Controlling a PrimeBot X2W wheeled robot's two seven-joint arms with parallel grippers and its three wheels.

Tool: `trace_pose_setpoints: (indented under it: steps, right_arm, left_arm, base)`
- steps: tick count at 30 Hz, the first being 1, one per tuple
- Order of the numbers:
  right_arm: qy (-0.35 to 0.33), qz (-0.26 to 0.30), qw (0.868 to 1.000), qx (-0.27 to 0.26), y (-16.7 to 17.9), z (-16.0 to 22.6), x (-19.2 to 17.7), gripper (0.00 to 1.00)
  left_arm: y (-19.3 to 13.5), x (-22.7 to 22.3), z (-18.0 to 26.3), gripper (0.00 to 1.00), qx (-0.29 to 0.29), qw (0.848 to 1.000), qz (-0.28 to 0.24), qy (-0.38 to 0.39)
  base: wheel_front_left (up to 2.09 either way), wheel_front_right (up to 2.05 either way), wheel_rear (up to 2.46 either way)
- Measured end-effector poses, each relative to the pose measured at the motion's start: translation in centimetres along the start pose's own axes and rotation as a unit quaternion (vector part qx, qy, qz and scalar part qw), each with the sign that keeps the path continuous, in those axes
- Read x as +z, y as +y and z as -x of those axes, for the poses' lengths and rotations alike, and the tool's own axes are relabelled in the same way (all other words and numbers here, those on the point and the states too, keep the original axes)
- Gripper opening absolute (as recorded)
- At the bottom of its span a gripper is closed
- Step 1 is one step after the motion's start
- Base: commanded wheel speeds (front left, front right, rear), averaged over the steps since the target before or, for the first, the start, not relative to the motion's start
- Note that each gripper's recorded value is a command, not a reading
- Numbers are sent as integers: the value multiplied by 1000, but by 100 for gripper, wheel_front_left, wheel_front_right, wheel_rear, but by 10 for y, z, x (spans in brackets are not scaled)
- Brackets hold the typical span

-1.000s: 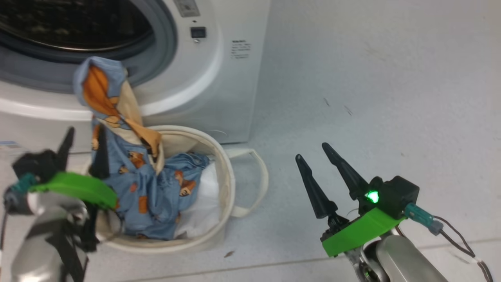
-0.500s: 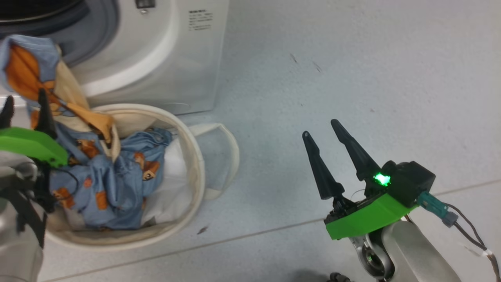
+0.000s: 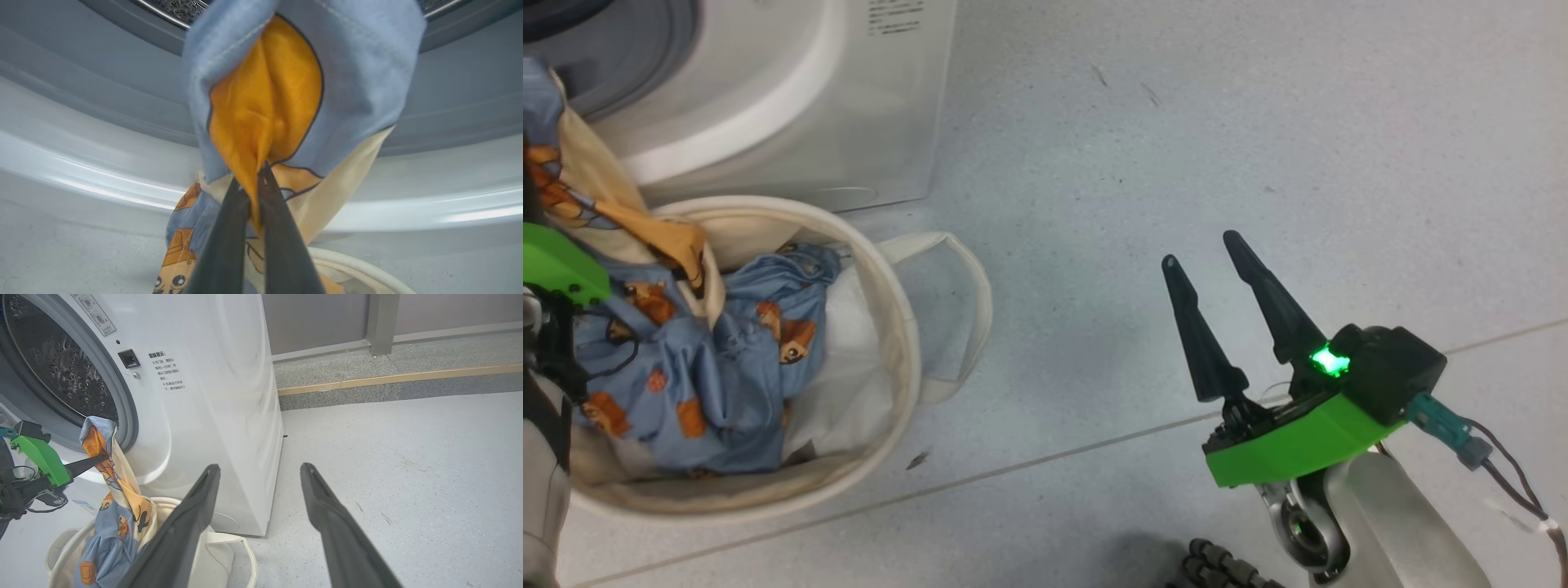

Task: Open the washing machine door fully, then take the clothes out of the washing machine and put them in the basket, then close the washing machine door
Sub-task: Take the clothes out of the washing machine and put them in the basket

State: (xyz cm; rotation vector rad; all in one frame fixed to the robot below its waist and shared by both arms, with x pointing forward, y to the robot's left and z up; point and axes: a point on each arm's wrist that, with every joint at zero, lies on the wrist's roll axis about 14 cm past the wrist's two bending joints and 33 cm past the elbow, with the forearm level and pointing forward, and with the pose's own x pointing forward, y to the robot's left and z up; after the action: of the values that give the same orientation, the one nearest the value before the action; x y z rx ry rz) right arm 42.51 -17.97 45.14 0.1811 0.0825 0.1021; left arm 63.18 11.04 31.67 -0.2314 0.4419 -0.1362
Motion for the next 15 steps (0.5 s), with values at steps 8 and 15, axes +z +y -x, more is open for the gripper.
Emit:
trace_pose_setpoints:
  steps: [8,15]
  right_arm:
    - [-9,-10,1000,25,16,-7,3,100]
    - [-21,-21,997,70,45,-12,11,100]
  left_arm:
    - [-8,18,16,0,-17,999,-2,-28]
    - [-16,11,64,0,-38,998,-12,-41]
  base:
    - [0,0,0]
    - [0,0,0]
